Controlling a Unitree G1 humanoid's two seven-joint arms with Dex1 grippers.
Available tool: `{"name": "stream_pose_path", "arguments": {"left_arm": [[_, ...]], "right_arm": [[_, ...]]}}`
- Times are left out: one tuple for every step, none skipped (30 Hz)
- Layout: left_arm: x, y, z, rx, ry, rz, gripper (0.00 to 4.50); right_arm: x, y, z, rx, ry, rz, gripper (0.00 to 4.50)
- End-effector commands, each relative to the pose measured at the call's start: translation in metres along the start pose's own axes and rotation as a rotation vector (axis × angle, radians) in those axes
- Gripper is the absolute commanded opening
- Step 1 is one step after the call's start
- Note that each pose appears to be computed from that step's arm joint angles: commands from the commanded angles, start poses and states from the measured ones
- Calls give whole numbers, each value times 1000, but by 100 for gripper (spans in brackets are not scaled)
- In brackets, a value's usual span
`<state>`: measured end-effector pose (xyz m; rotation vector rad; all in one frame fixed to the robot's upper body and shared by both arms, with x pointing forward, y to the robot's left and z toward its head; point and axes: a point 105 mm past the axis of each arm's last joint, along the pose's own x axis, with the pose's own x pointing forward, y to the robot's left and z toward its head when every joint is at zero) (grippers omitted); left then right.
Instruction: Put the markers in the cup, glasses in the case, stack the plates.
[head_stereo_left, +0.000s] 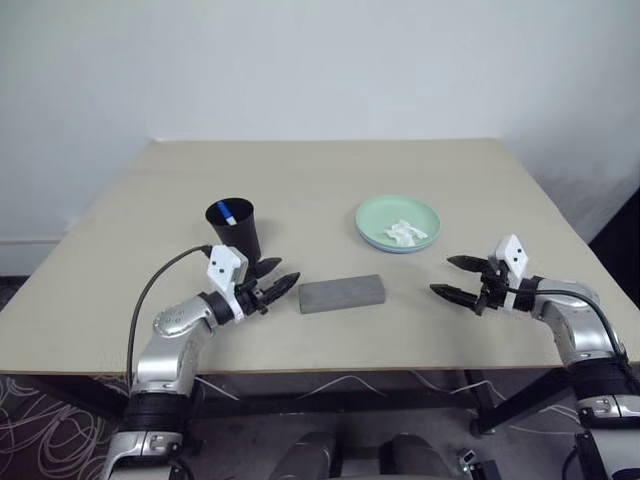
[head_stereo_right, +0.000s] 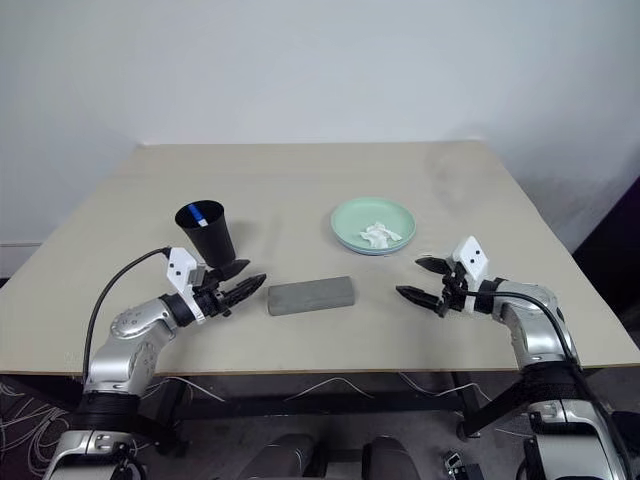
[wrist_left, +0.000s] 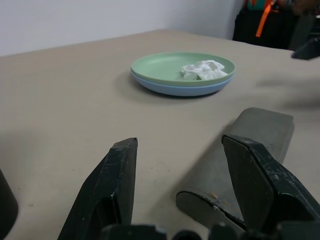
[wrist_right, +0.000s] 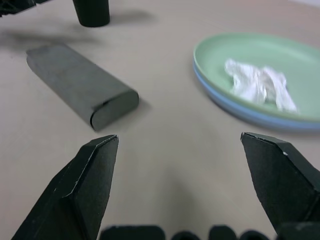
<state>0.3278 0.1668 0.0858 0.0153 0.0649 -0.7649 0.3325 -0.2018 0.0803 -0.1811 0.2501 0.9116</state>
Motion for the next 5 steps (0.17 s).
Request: {"name": "stream_pose_path", "arguments": {"left_arm": [[2,-8,7,25,-42,-10,279],[3,-10,6,19,-47,-8,279],[5,-13,5,14,-51,-7,279],[6,-15,4,6,-55,-3,279],[7,-17,2,0,-57,-1,279]], "right_arm": [[-19,-7,10,-4,-20,-47,426],[-22,-7,10,-1,-16,-53,426],[-24,-9,10,0,-11,-57,426],[-26,-10,10,2,-4,-64,426],[-27,-12,10,4,2,-71,426]]}}
